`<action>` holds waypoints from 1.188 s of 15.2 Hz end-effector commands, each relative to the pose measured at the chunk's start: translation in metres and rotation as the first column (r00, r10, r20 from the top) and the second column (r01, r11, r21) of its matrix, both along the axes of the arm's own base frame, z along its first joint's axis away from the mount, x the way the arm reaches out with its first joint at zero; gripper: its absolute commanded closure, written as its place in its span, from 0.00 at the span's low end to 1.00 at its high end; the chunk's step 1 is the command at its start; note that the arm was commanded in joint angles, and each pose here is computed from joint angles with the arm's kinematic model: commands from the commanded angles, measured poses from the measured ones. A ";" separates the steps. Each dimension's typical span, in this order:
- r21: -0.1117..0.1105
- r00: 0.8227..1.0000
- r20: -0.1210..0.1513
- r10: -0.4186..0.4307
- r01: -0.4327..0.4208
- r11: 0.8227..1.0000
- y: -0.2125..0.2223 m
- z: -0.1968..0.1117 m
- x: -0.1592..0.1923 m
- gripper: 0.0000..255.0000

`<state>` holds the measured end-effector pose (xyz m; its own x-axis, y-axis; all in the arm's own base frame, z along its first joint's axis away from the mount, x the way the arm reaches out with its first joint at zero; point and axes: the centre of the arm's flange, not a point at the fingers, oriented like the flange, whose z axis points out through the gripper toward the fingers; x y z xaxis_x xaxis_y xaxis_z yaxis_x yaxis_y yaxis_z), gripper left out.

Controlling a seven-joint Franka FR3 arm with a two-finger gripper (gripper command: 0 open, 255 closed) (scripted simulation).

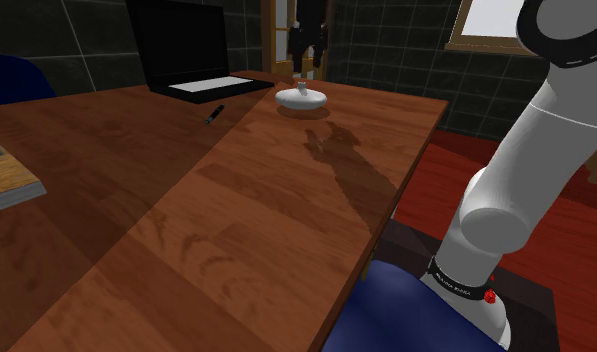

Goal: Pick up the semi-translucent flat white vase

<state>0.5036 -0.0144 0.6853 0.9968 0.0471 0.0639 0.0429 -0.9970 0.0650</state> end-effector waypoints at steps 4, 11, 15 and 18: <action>0.000 1.000 -0.004 -0.005 0.005 1.000 0.000 -0.018 0.010 0.00; 0.000 1.000 -0.004 -0.005 0.005 1.000 -0.001 -0.037 0.010 1.00; 0.000 1.000 -0.004 -0.005 0.005 1.000 -0.001 -0.037 0.010 1.00; 0.000 1.000 -0.004 -0.005 0.005 1.000 -0.001 -0.037 0.011 1.00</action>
<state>0.5140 -0.0153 0.6493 0.9972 0.0420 0.0611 0.0380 -0.9971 0.0653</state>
